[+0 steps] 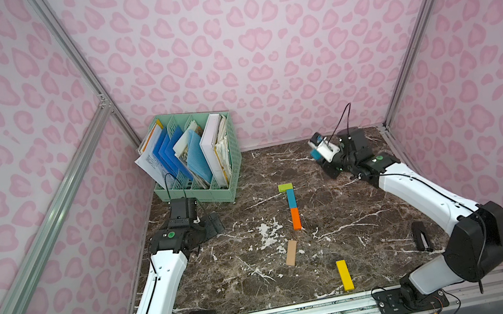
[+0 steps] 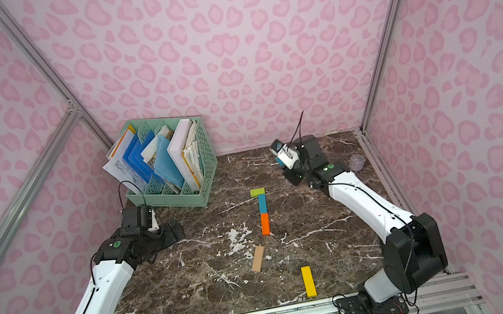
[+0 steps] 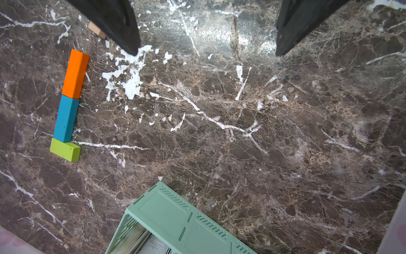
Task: Assemble a giraffe with building blocks
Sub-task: Assemble the building block at the center of the board.
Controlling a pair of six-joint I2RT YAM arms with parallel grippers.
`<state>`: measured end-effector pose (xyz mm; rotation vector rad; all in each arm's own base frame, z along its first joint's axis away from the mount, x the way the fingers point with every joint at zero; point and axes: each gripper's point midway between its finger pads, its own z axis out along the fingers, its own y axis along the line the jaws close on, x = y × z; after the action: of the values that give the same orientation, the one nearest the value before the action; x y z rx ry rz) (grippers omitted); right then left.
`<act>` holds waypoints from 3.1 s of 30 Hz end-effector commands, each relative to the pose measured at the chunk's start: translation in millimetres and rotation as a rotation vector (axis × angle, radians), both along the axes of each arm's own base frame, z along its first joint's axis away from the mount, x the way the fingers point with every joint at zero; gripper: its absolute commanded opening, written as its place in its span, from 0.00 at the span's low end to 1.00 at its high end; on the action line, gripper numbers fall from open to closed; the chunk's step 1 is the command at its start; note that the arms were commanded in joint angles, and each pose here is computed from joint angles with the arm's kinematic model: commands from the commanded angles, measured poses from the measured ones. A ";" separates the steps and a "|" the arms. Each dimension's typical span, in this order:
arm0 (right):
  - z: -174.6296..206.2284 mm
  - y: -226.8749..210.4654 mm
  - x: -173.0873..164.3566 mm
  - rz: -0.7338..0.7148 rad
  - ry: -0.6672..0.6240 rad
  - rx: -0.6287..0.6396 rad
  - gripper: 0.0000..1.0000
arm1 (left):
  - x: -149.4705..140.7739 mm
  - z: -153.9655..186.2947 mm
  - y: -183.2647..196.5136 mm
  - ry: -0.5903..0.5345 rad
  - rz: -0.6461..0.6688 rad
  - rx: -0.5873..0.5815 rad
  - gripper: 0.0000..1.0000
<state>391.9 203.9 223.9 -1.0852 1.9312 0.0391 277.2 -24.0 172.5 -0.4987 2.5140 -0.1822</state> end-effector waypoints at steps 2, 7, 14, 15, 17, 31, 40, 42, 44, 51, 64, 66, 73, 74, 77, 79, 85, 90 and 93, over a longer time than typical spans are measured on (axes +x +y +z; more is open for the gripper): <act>-19.4 7.4 -4.6 0.164 -0.001 -0.208 0.00 | 1.3 3.4 -2.7 -0.015 -0.018 -0.008 0.98; -86.1 -8.7 -23.5 0.161 0.213 -0.457 0.00 | 2.3 3.1 -4.4 -0.010 -0.027 -0.012 0.99; -152.7 -17.2 -44.5 0.198 0.354 -0.587 0.00 | 2.7 4.6 -4.4 -0.016 -0.032 -0.011 0.99; -159.5 -16.8 -47.0 0.201 0.363 -0.586 0.00 | 2.6 4.4 -5.0 -0.015 -0.034 -0.012 0.98; -173.0 -15.6 -51.8 0.207 0.374 -0.592 0.00 | 2.7 4.3 -5.3 -0.015 -0.035 -0.015 0.99; -209.6 5.9 -85.1 0.325 0.419 -0.624 0.04 | 2.0 5.5 -5.0 -0.019 -0.037 -0.014 0.98; -213.4 13.7 -95.2 0.371 0.445 -0.570 0.48 | 1.2 5.8 -5.1 -0.019 -0.038 -0.015 0.99; -211.7 18.6 -96.2 0.384 0.451 -0.539 0.49 | 1.1 5.7 -4.4 -0.019 -0.036 -0.013 0.99; -210.7 23.6 -97.3 0.396 0.463 -0.507 0.48 | 0.4 5.6 -4.2 -0.021 -0.036 -0.013 0.98; -205.8 30.0 -96.9 0.399 0.490 -0.433 0.32 | 0.3 5.7 -4.0 -0.020 -0.035 -0.011 0.99; -209.6 34.6 -120.4 0.465 0.515 -0.444 0.23 | 0.3 5.7 -3.0 -0.019 -0.032 -0.009 0.98; -211.7 32.2 -120.3 0.466 0.512 -0.465 0.23 | 0.2 5.4 -3.4 -0.019 -0.033 -0.011 0.99; -213.2 32.6 -112.4 0.462 0.487 -0.492 0.23 | 0.8 5.8 -3.5 -0.020 -0.033 -0.011 0.98; -213.7 33.2 -111.7 0.464 0.487 -0.496 0.23 | 0.8 5.9 -3.4 -0.020 -0.033 -0.011 0.98; -214.0 35.5 -109.9 0.474 0.485 -0.506 0.23 | 0.4 5.3 -3.1 -0.018 -0.032 -0.011 0.98; -213.8 37.3 -108.9 0.480 0.486 -0.508 0.23 | 0.3 5.9 -3.1 -0.020 -0.032 -0.010 0.98; -213.2 39.3 -108.9 0.500 0.493 -0.516 0.23 | 0.1 5.7 -2.8 -0.019 -0.031 -0.010 0.99; -212.3 39.5 -111.9 0.516 0.500 -0.513 0.23 | 0.7 5.7 -3.2 -0.019 -0.033 -0.010 0.99; -210.5 40.1 -116.7 0.535 0.506 -0.505 0.23 | 0.6 5.3 -3.2 -0.017 -0.034 -0.008 0.98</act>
<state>296.8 256.4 22.1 -1.9903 2.0282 0.1008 276.6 -27.1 175.7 -0.4673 2.5120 -0.2109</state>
